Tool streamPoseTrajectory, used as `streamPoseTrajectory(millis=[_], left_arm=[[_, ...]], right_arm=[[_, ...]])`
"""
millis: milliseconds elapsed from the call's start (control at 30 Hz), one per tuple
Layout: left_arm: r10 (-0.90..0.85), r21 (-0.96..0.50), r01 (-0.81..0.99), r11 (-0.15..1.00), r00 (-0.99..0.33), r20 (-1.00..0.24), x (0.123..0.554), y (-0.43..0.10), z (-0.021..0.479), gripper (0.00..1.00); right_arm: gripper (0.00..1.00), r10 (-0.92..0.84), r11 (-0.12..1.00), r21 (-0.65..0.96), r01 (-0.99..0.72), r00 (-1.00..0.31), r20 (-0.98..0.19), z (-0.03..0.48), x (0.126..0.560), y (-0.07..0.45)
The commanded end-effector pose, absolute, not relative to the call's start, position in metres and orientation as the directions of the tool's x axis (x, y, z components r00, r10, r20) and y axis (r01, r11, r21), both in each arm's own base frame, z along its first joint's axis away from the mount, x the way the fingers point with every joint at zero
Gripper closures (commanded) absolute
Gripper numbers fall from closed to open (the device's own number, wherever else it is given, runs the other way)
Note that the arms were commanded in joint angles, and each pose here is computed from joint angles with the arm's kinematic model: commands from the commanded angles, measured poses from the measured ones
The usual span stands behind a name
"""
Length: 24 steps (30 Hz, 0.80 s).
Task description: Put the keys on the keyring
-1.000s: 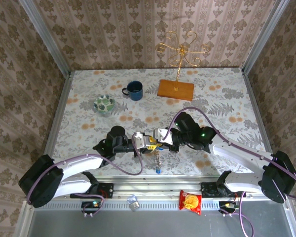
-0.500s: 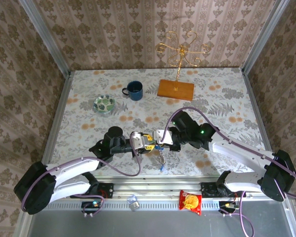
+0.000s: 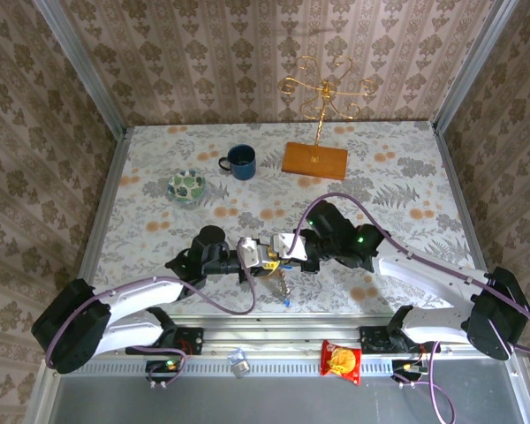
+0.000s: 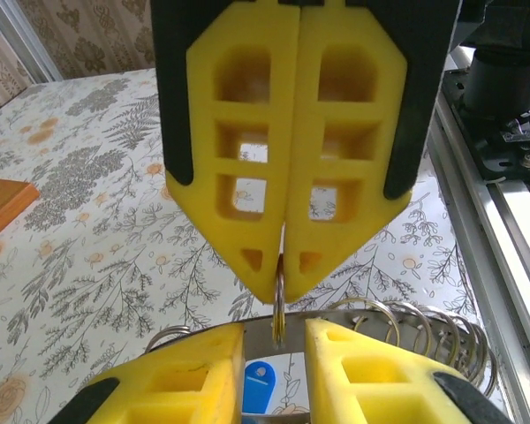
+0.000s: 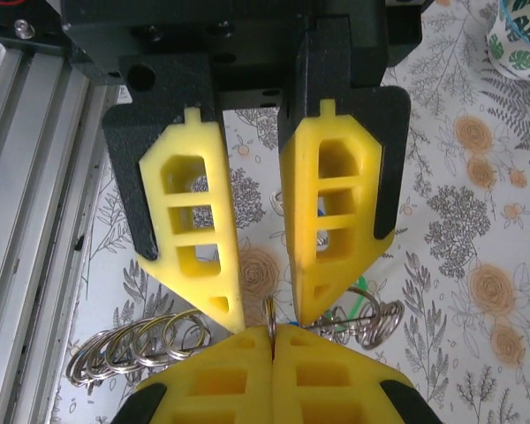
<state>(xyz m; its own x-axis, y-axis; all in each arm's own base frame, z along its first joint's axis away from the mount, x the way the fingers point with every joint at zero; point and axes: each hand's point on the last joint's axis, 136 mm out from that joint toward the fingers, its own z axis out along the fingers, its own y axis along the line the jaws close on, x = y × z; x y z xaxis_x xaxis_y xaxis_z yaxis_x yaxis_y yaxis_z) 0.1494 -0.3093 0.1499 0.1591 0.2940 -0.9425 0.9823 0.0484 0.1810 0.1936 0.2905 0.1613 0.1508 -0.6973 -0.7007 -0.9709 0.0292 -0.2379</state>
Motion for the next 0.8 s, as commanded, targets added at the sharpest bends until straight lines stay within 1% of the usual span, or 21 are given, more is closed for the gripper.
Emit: streamPoseTrajectory(millis=[0, 67, 133, 300, 333, 367, 400, 500, 600, 767], left_arm=[[0.238, 0.206, 0.978, 0.032, 0.192, -0.952, 0.148, -0.316, 0.168, 0.77], [0.238, 0.206, 0.978, 0.034, 0.192, -0.952, 0.149, -0.316, 0.169, 0.79], [0.238, 0.205, 0.978, 0.034, 0.191, -0.952, 0.148, -0.316, 0.168, 0.83], [0.240, 0.224, 0.973, 0.047, 0.207, -0.949, 0.151, -0.316, 0.170, 1.00], [0.241, 0.229, 0.972, 0.049, 0.211, -0.947, 0.152, -0.316, 0.169, 1.00], [0.243, 0.235, 0.970, 0.053, 0.216, -0.946, 0.152, -0.315, 0.169, 1.00], [0.245, 0.242, 0.969, 0.053, 0.222, -0.944, 0.152, -0.315, 0.169, 1.00], [0.247, 0.286, 0.957, 0.046, 0.267, -0.932, 0.150, -0.314, 0.169, 1.00], [0.252, 0.341, 0.939, 0.046, 0.319, -0.913, 0.149, -0.312, 0.169, 1.00], [0.247, 0.398, 0.917, 0.040, 0.377, -0.893, 0.146, -0.311, 0.171, 1.00]], right_arm=[[1.00, -0.645, 0.021, -0.227, -0.974, 0.160, -0.747, 0.171, 0.188, 0.300], [1.00, -0.641, 0.018, -0.223, -0.975, 0.160, -0.751, 0.171, 0.187, 0.300], [1.00, -0.641, 0.016, -0.218, -0.976, 0.157, -0.751, 0.170, 0.186, 0.300], [1.00, -0.661, -0.004, -0.191, -0.981, 0.147, -0.736, 0.164, 0.179, 0.294], [0.90, -0.665, 0.003, -0.193, -0.981, 0.143, -0.733, 0.163, 0.179, 0.292], [0.77, -0.669, 0.018, -0.202, -0.979, 0.139, -0.730, 0.163, 0.180, 0.289], [0.70, -0.671, 0.037, -0.217, -0.975, 0.137, -0.729, 0.163, 0.182, 0.286], [0.59, -0.659, 0.121, -0.260, -0.958, 0.118, -0.743, 0.168, 0.192, 0.273], [0.58, -0.656, 0.189, -0.285, -0.940, 0.095, -0.749, 0.170, 0.200, 0.262], [0.60, -0.649, 0.208, -0.268, -0.941, 0.072, -0.757, 0.168, 0.199, 0.261]])
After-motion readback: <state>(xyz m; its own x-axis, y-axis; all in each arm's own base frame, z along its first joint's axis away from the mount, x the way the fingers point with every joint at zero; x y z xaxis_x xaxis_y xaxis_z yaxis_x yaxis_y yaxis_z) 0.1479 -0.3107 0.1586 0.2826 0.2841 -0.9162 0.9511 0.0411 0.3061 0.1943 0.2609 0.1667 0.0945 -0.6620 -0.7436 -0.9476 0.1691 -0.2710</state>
